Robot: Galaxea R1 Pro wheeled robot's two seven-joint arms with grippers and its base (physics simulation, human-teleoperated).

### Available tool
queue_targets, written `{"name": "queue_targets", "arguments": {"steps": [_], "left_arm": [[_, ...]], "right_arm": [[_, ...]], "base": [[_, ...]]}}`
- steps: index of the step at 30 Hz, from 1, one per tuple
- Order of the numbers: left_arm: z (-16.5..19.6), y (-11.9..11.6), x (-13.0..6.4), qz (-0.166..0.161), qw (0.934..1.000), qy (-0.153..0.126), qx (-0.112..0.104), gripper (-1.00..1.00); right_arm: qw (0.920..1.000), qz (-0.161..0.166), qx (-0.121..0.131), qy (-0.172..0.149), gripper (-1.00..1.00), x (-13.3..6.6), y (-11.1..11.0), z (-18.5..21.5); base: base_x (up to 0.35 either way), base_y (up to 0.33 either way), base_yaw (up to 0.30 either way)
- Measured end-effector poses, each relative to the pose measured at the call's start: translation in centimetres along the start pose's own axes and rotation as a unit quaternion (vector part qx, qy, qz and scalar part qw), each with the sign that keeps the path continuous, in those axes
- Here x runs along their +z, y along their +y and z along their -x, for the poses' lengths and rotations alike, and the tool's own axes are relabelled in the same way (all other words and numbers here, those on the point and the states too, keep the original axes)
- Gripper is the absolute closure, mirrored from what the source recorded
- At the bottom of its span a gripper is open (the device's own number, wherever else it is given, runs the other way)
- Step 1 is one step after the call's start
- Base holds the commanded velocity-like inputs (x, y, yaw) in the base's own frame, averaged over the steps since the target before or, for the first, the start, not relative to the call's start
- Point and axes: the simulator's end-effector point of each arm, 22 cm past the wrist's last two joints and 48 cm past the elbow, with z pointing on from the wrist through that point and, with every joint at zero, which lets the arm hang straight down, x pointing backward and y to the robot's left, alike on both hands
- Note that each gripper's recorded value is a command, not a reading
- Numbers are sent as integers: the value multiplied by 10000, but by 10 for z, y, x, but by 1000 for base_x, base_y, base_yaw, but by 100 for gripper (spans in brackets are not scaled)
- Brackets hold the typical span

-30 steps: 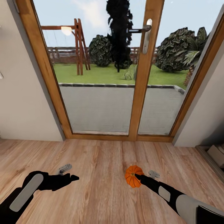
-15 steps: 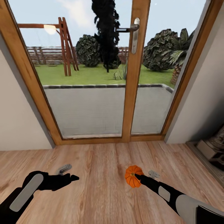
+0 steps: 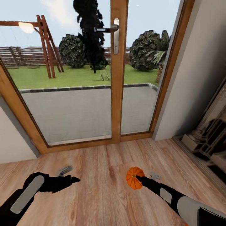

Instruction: Place each of the two pumpkins and all three candles from the living room inside a cabinet in the living room (use any cabinet), then make sure every cabinet is closed, and position the cauldron so it is next to a table in the living room.

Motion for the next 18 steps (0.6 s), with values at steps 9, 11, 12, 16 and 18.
{"name": "queue_targets", "arguments": {"steps": [9,11,12,16,18], "left_arm": [[0,1,0,29,10000,-5,22,-100],[0,1,0,29,10000,-5,22,-100],[0,1,0,30,10000,-5,22,-100],[0,1,0,28,10000,-5,22,-100],[0,0,1,23,10000,-5,22,-100]], "right_arm": [[10000,-1,-9,5,100,0,0,0],[10000,-1,-9,4,100,0,0,0],[10000,-1,-9,5,100,0,0,0],[10000,-1,-11,5,100,0,0,0],[10000,-1,-8,4,100,0,0,0]], "base": [[0,0,-279],[0,0,-279],[0,0,-279],[0,0,-279],[0,0,-279]]}}
